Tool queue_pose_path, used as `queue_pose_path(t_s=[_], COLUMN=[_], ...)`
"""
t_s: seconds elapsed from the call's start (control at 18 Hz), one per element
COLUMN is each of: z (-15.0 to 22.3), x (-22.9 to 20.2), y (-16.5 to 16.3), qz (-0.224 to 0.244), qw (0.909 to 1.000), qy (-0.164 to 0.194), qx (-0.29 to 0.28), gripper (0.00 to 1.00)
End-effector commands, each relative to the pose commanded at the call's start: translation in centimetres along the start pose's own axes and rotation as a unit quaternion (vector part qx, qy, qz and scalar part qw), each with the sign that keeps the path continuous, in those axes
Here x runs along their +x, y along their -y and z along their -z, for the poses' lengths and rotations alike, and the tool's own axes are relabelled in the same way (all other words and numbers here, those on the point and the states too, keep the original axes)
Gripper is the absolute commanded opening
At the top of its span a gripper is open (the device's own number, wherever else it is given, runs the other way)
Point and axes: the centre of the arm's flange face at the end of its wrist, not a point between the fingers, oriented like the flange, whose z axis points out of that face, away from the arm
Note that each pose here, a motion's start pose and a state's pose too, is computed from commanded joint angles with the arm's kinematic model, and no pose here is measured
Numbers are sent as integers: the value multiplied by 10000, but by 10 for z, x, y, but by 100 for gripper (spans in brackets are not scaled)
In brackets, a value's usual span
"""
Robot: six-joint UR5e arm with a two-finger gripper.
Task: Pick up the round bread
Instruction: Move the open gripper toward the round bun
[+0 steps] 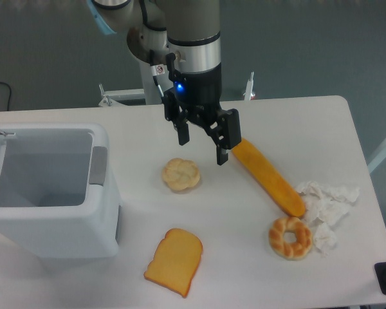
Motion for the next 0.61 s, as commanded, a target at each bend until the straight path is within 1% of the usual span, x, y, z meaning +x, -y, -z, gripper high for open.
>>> queue_pose_path(t_s=[0.44,0.61], z=[-2,-8], x=[2,3], y=[2,1], qz=[18,16], qw=[10000,10000], qy=[-16,-68], qx=[12,-3], gripper=[100,100])
